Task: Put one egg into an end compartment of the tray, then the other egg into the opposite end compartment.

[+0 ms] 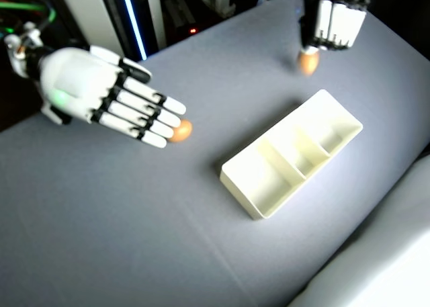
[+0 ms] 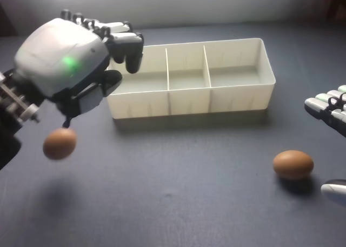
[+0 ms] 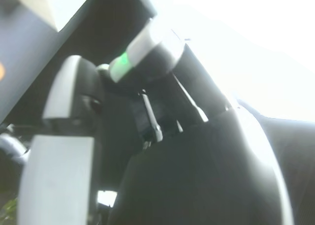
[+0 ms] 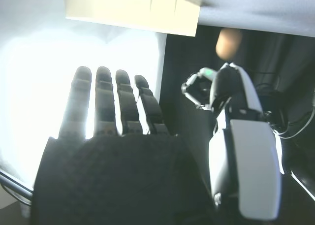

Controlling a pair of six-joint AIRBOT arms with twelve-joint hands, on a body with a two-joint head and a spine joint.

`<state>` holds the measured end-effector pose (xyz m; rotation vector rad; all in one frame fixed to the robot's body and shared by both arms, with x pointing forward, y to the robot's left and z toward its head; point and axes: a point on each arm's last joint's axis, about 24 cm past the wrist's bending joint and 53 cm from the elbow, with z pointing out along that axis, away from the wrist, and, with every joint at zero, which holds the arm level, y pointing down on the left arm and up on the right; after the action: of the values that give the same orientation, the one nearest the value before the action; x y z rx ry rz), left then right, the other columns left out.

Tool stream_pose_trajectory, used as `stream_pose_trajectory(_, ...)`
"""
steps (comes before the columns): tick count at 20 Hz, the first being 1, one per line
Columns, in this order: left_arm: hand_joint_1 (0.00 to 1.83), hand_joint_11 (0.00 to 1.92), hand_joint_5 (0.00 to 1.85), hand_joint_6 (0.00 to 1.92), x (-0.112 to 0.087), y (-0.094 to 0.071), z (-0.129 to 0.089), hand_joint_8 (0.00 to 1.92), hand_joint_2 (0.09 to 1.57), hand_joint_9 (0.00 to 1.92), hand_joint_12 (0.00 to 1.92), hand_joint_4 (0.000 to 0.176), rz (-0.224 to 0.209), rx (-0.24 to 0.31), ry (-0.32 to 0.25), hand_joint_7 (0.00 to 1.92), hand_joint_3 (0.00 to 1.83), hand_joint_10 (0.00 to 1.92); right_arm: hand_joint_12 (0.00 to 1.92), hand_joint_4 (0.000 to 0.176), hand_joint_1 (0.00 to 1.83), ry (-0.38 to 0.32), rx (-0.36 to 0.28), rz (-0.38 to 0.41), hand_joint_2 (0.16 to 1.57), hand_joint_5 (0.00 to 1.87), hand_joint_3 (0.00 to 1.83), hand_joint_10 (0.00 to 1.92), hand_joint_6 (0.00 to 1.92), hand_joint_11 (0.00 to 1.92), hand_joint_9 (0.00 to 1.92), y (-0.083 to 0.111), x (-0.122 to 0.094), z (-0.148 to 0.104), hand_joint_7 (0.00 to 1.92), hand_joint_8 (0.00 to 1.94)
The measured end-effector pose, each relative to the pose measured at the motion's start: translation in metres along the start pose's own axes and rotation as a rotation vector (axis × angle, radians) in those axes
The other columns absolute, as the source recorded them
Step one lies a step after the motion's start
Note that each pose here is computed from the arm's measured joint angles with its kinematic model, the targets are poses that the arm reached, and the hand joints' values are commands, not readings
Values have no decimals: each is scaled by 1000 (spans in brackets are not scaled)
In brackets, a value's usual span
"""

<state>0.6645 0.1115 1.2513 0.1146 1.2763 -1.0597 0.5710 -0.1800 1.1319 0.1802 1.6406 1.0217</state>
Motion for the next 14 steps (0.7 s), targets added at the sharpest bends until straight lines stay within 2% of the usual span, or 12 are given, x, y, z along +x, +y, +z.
stream_pose_trajectory(1,1145,1049,453,1609,3,4,7,1858,1389,889,1917,0,-2,-12,9,595,12,1910,0,0,437,1,-1,0,1184,0,0,0,0,0,0,0,0,0,0,0)
stream_pose_trajectory(2,1105,1156,481,1596,3,6,10,1908,1390,1037,1920,0,-4,-18,10,597,15,1919,0,0,461,1,-1,0,1186,0,0,0,0,0,0,0,0,0,0,0)
stream_pose_trajectory(3,1180,1102,823,1856,5,8,13,1918,1362,1210,1921,0,-11,-30,16,1036,1,1921,0,0,463,0,0,0,1179,0,0,0,0,0,0,0,0,0,0,0)
stream_pose_trajectory(4,1100,1142,579,1908,3,8,14,1874,1065,1139,1921,0,-15,-32,10,781,697,1921,0,0,463,0,0,0,1179,0,0,0,0,0,0,0,0,0,0,0)
stream_pose_trajectory(5,1017,1262,607,1795,2,9,15,1912,1044,1226,1921,0,-12,-32,8,1015,692,1921,0,0,431,0,0,0,1189,0,0,0,0,0,0,0,0,0,0,0)
stream_pose_trajectory(6,973,1392,597,1859,2,11,15,1919,1030,1316,1921,0,-7,-35,10,1139,772,1921,0,0,412,0,0,0,1196,0,3,0,0,0,0,0,0,0,0,0)
stream_pose_trajectory(7,960,1417,616,1905,3,14,15,1921,984,1335,1921,0,-10,-45,14,1163,889,1921,0,0,428,1,-2,0,1199,0,4,0,0,0,0,1,0,0,0,0)
stream_pose_trajectory(8,971,1415,625,1918,2,16,15,1921,963,1306,1921,0,-14,-51,12,1135,937,1921,0,0,433,2,-2,0,1199,0,4,0,0,0,0,1,0,0,0,0)
stream_pose_trajectory(9,1112,1304,635,1920,2,16,16,1884,830,1218,1921,0,-13,-54,14,933,1146,1921,0,0,427,1,0,0,1197,0,3,0,0,0,0,0,0,0,0,0)
stream_pose_trajectory(12,1181,1378,853,1902,2,15,16,1915,614,1310,1921,0,-10,-49,15,1044,1522,1921,0,0,463,1,0,0,1201,0,4,0,0,0,0,0,0,0,0,0)
stream_pose_trajectory(13,1184,1396,861,1917,2,15,16,1920,605,1337,1921,0,-9,-49,15,1056,1543,1921,0,0,465,0,-1,0,1201,0,4,0,0,0,0,0,0,0,0,0)
stream_pose_trajectory(14,1189,1348,772,1843,2,16,16,1921,669,1262,1921,0,-8,-50,15,987,1385,1921,0,0,434,0,-1,0,1203,0,5,0,0,0,0,0,0,0,0,0)
